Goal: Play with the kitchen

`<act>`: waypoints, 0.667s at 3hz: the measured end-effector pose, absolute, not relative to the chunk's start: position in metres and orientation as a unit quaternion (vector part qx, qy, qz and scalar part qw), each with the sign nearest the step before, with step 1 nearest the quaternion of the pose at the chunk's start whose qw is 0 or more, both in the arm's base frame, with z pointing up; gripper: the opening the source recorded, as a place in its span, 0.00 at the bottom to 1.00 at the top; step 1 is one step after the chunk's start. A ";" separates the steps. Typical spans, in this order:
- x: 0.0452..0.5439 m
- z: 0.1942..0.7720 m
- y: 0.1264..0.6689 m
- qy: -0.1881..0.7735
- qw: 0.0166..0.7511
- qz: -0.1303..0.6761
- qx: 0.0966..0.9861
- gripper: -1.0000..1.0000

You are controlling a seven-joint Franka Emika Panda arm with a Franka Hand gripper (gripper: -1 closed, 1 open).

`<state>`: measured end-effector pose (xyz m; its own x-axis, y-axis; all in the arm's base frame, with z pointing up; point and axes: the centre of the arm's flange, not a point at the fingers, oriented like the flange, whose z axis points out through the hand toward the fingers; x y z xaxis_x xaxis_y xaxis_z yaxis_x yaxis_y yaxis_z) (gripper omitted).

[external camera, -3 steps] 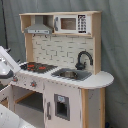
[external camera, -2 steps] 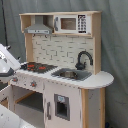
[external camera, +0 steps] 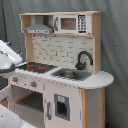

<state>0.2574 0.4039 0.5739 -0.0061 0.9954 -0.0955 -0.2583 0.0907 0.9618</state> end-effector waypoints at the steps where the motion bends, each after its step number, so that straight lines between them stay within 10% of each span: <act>1: 0.261 0.591 0.401 0.480 0.592 0.521 0.384 1.00; 2: 0.264 0.609 0.397 0.500 0.604 0.502 0.364 1.00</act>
